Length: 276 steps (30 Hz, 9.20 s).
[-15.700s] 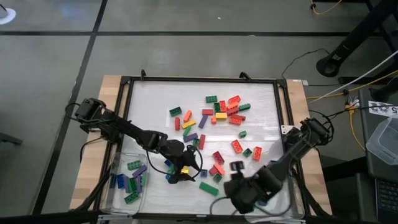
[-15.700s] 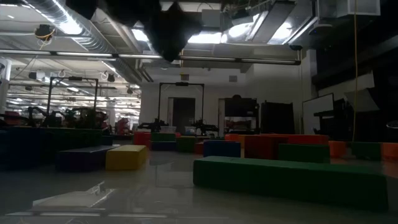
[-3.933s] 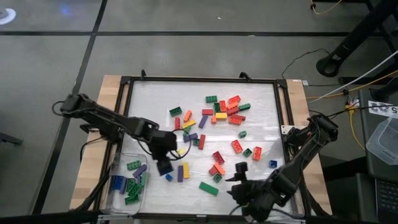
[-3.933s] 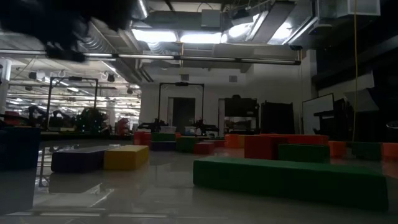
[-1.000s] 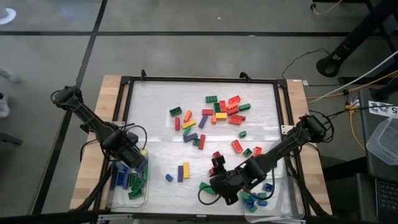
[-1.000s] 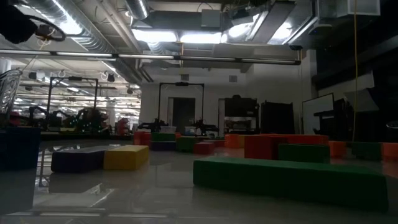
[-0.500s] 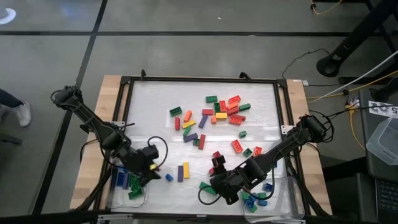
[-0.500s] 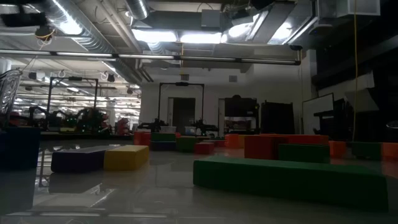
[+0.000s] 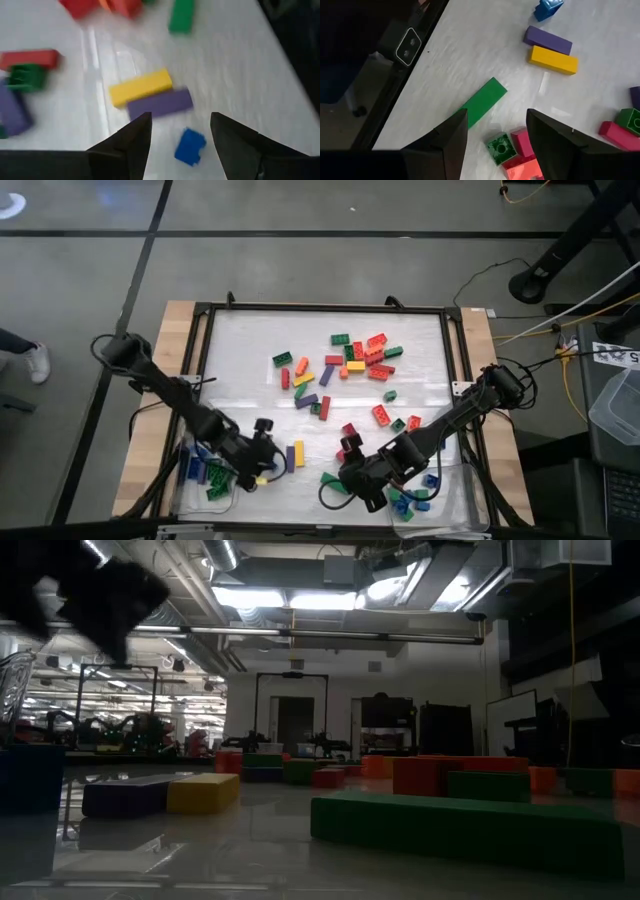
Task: Sort blocks by size
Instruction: Put the small blue game piece into the right transparent bin, then put the large violet block into the left transparent bin, then put the large green block into the left transparent bin
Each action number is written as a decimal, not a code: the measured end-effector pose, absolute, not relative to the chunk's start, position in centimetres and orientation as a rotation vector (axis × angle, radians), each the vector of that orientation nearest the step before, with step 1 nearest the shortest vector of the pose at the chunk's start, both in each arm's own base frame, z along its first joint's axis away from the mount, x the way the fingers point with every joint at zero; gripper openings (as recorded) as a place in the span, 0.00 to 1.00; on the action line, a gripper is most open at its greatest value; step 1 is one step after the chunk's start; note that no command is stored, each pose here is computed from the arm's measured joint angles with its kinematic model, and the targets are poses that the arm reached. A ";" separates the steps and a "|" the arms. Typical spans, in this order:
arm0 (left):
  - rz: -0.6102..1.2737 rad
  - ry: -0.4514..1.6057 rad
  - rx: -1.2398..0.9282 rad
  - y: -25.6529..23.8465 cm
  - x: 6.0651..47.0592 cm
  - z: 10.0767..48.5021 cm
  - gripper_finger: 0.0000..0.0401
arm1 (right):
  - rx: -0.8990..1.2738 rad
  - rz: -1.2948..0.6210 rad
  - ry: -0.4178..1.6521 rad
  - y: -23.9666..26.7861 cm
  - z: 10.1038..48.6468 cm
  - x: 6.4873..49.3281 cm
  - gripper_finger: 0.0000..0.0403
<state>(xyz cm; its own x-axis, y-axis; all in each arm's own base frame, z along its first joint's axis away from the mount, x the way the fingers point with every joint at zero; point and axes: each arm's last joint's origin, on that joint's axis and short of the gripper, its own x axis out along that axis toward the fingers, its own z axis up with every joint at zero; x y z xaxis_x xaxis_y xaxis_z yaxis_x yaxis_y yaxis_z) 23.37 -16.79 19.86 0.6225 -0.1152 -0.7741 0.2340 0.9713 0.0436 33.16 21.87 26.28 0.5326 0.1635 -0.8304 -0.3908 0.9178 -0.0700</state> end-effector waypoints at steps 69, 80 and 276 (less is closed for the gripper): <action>-0.345 0.747 0.088 -18.4 32.3 24.7 0.20 | -0.713 0.417 0.601 22.6 28.1 34.9 0.50; -0.423 0.684 -0.011 -16.9 34.2 27.5 0.20 | -0.900 0.383 0.536 22.6 28.5 35.2 0.50; 0.327 1.559 -0.482 -21.5 14.5 24.3 0.42 | 0.275 -0.002 0.987 22.9 13.8 34.0 0.56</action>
